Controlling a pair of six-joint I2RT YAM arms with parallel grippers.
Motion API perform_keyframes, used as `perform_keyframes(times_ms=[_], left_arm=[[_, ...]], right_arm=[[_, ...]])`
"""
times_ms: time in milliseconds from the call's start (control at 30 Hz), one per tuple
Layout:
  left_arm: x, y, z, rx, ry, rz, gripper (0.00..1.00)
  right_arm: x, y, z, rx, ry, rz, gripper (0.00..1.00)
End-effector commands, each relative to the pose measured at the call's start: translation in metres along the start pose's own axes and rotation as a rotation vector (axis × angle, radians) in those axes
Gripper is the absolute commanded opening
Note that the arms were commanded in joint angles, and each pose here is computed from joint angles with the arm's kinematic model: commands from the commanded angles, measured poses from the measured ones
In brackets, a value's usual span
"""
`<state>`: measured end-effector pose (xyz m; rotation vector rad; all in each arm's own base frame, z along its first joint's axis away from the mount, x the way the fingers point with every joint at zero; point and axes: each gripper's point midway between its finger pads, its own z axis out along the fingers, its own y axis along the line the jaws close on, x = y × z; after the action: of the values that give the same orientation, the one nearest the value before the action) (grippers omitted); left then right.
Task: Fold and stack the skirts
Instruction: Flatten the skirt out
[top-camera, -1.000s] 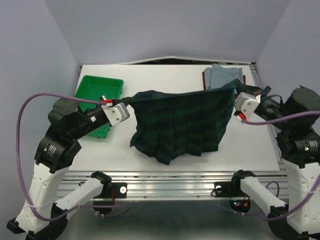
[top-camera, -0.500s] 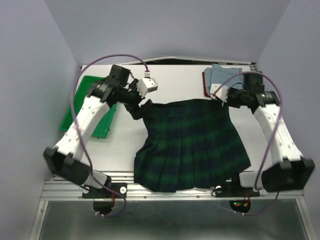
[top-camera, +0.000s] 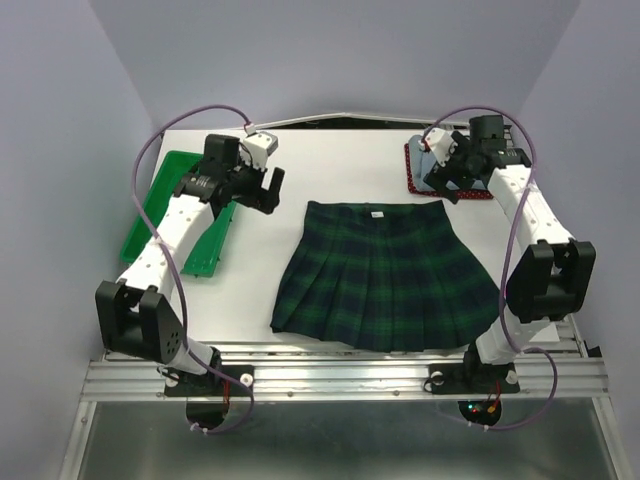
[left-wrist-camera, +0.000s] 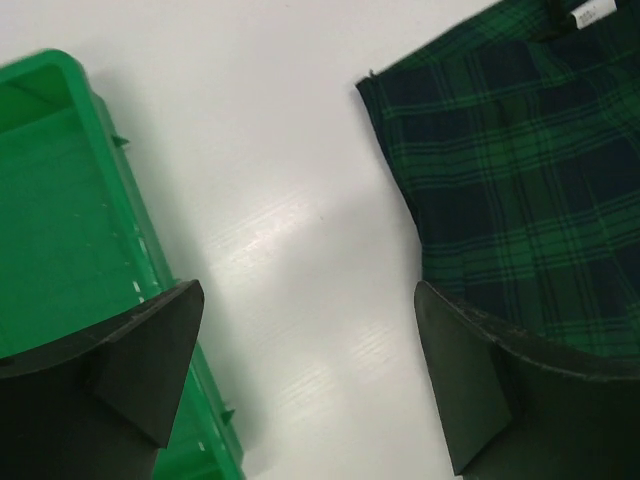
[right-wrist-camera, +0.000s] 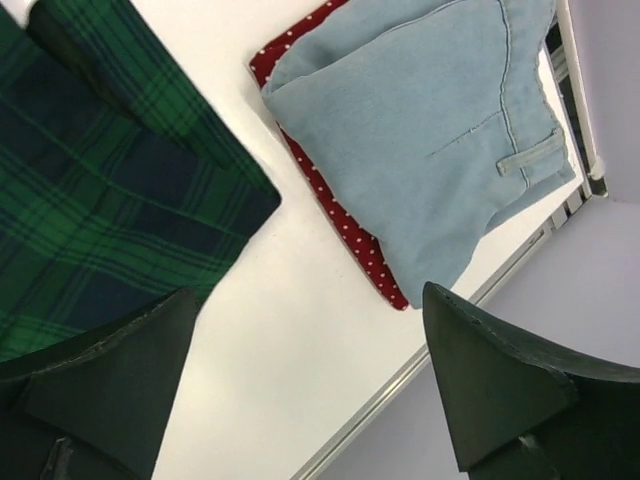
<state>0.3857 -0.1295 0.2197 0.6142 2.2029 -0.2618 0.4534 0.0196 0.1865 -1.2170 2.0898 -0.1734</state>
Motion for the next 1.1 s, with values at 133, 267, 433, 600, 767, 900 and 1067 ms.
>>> perform_keyframes(times_ms=[133,267,433,600,767,900,1067], left_arm=[[0.08,-0.046,0.054,0.202,0.2,-0.223,0.94],[0.108,-0.056,0.07,0.236,0.289,-0.259,0.76],[0.127,-0.071,0.084,0.273,0.346,-0.247,0.77],[0.146,-0.082,0.1,0.313,0.401,-0.276,0.72],[0.142,-0.096,0.108,0.397,0.378,-0.284,0.48],[0.141,-0.089,0.121,0.374,0.387,-0.265,0.0],[0.104,-0.028,0.149,0.147,0.334,-0.174,0.0]], right_arm=[[0.049,0.075,-0.002,-0.204,0.125,0.121,0.91],[0.086,0.104,0.007,-0.325,0.234,0.162,0.79],[0.123,0.132,0.018,-0.403,0.33,0.185,0.68],[0.145,0.164,0.02,-0.495,0.393,0.196,0.57],[0.142,0.185,0.017,-0.588,0.37,0.23,0.49],[0.14,0.205,0.013,-0.666,0.368,0.219,0.43],[0.112,0.233,0.011,-0.769,0.349,0.158,0.37]])
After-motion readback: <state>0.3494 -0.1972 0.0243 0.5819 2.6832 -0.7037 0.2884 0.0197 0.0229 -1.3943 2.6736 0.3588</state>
